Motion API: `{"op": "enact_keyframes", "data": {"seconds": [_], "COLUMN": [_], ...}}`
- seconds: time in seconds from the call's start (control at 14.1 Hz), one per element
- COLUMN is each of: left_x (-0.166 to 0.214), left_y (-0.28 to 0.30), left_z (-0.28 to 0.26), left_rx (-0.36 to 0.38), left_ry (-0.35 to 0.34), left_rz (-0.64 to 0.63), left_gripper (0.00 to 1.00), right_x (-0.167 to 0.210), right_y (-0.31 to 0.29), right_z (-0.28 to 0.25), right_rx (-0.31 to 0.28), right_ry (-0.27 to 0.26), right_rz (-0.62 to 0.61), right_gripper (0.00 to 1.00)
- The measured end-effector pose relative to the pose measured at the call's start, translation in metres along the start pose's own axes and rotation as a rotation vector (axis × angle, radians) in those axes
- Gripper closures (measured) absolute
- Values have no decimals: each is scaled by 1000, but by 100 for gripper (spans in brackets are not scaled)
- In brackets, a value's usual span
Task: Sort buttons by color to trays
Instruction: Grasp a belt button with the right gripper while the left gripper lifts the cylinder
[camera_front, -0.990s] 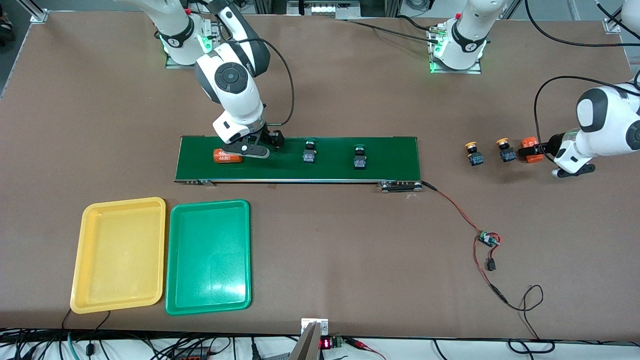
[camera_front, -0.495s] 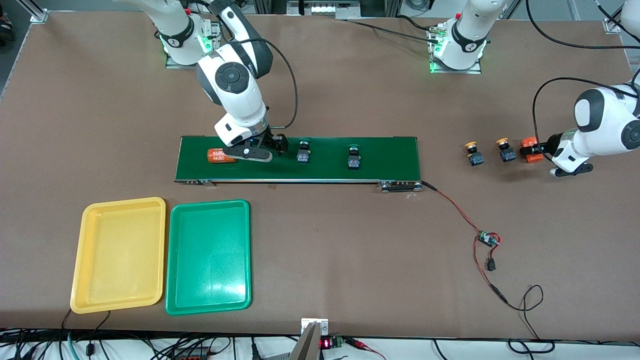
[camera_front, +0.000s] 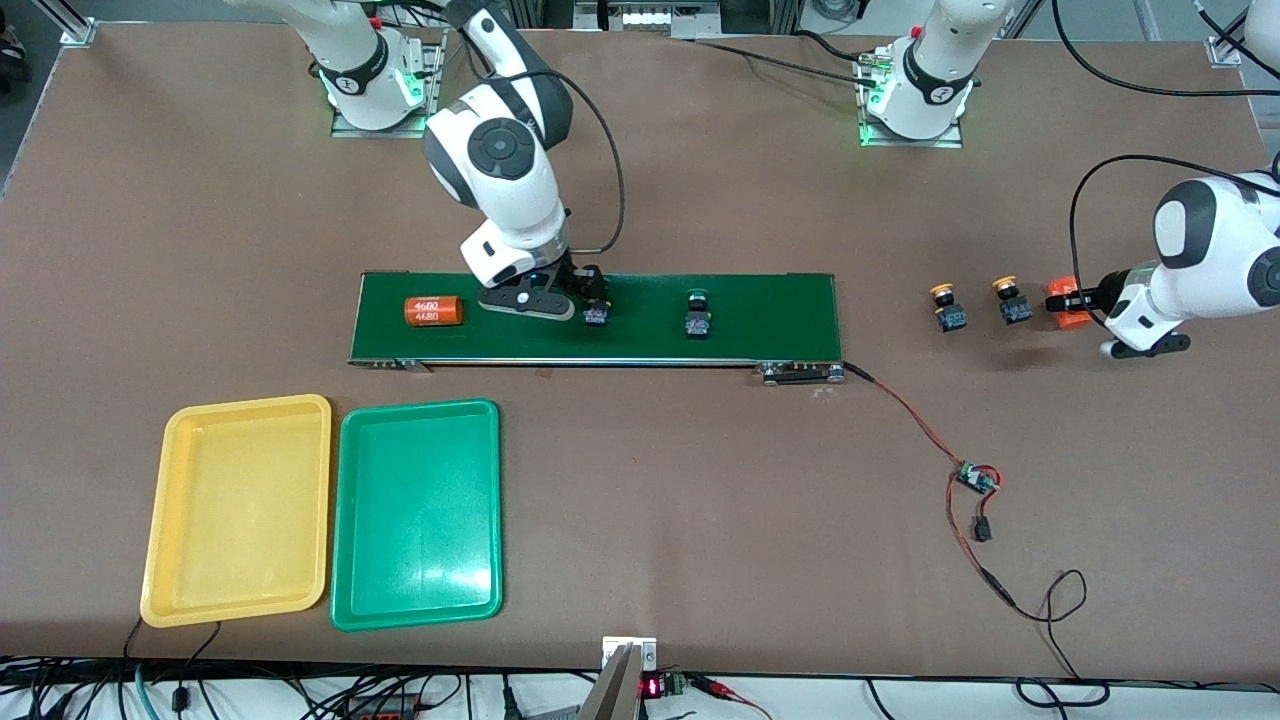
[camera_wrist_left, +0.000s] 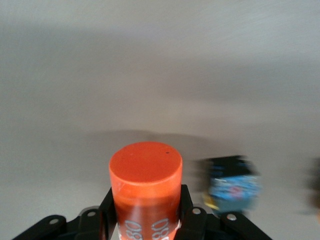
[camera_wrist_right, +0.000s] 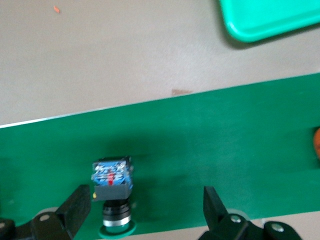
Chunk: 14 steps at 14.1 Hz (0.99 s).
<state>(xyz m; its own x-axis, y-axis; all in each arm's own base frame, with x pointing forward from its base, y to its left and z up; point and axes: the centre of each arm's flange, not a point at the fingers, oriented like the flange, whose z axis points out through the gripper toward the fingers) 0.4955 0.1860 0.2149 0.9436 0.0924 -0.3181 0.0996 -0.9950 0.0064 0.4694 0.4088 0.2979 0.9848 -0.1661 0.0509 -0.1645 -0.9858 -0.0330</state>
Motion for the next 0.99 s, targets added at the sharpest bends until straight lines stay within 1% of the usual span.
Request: {"op": "enact_keyframes", "data": {"seconds": [0.21, 0.42, 0.49, 0.64, 0.71, 0.85, 0.99], "left_x": [10, 10, 10, 4, -2, -17, -35], "left_y": [72, 146, 174, 235, 264, 319, 368], "left_z": [-64, -98, -105, -112, -113, -109, -100], "left_rx": [102, 185, 206, 240, 255, 282, 302], "left_ry": [59, 117, 132, 155, 162, 169, 169], "left_rz": [115, 257, 320, 436, 489, 590, 684], "left_gripper": [50, 50, 50, 50, 50, 50, 50], "right_x": [-8, -9, -9, -9, -9, -8, -5], "right_y": [-12, -14, -14, -12, -11, -8, -6], "right_z": [20, 32, 34, 42, 47, 54, 56], "right_rx": [-17, -28, -31, -43, -49, -58, -60], "right_ry": [-17, -27, -30, -39, -44, -51, -52], "right_rz": [-7, -10, -10, -20, -28, -52, -60], "right_gripper": [0, 0, 7, 29, 37, 40, 59]}}
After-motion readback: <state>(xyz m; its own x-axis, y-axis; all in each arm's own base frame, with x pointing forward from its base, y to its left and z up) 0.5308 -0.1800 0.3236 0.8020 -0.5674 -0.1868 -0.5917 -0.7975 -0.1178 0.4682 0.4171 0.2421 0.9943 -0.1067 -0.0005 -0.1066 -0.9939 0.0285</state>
